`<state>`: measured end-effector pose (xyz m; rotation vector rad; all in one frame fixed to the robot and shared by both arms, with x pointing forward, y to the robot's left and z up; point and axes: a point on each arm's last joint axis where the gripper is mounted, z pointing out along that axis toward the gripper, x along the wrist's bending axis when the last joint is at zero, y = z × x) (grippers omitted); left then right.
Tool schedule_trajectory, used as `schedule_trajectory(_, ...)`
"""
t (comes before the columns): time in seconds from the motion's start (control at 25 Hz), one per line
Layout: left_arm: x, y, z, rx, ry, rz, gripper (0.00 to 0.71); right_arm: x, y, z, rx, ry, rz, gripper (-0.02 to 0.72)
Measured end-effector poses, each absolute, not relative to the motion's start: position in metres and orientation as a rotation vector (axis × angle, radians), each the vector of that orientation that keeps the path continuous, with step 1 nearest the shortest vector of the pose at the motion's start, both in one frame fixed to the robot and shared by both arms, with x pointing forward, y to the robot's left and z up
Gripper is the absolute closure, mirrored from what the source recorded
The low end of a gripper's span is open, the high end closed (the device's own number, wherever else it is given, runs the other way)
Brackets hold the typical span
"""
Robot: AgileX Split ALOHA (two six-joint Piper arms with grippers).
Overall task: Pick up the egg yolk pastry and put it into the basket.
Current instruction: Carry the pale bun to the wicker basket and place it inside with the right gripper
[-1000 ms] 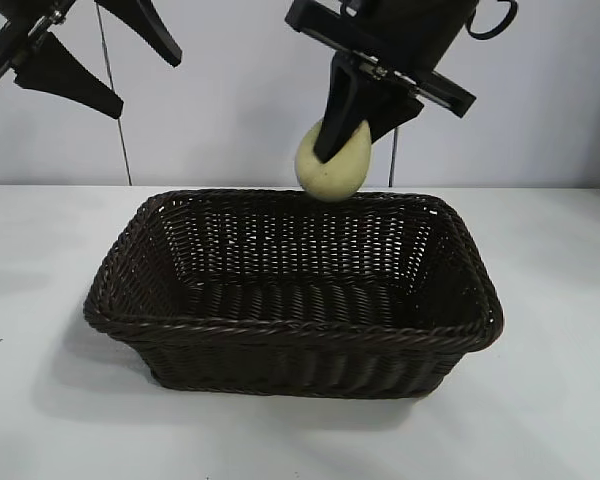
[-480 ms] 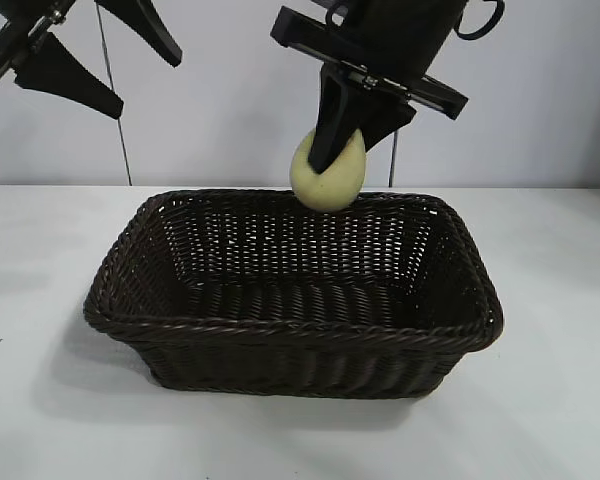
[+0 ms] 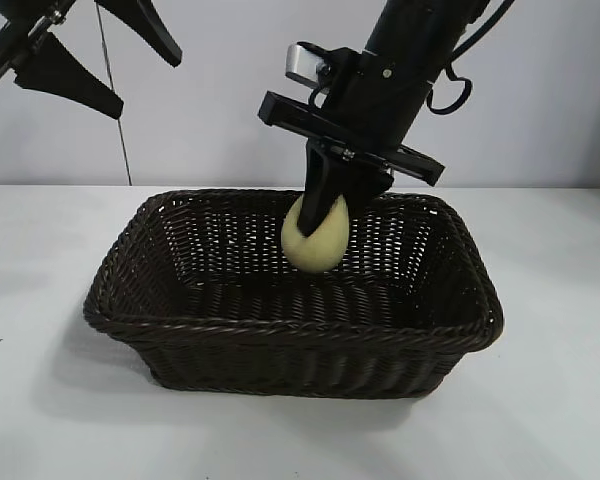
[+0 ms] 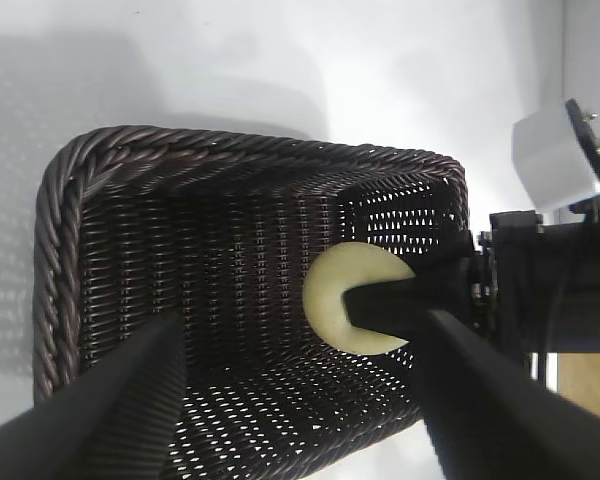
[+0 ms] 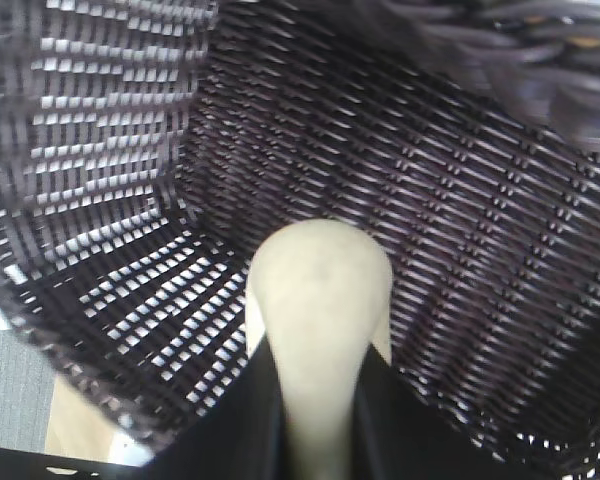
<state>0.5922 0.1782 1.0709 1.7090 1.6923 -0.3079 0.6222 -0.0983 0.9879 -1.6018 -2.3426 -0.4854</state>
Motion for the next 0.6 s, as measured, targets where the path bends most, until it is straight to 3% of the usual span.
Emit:
schedule_trajectory(0.16,0.5922,0.1782,1.0709,1.709,1.692,-0.308,0.231,0.6236,-0.0980,0.9866,-1.609,-2.344,-0.496,0.579)
schedule_trajectory(0.4,0.5922,0.1782,1.0709,1.709,1.692,-0.308,0.231,0.6236,-0.0970,0.9870,-1.609,-2.336,-0.506,0.391)
schedule_trajectory(0.6,0.5922,0.1782,1.0709,1.709,1.692,-0.308,0.231,0.6236,-0.0968,0.9871,-1.609,-2.333,-0.508,0.294)
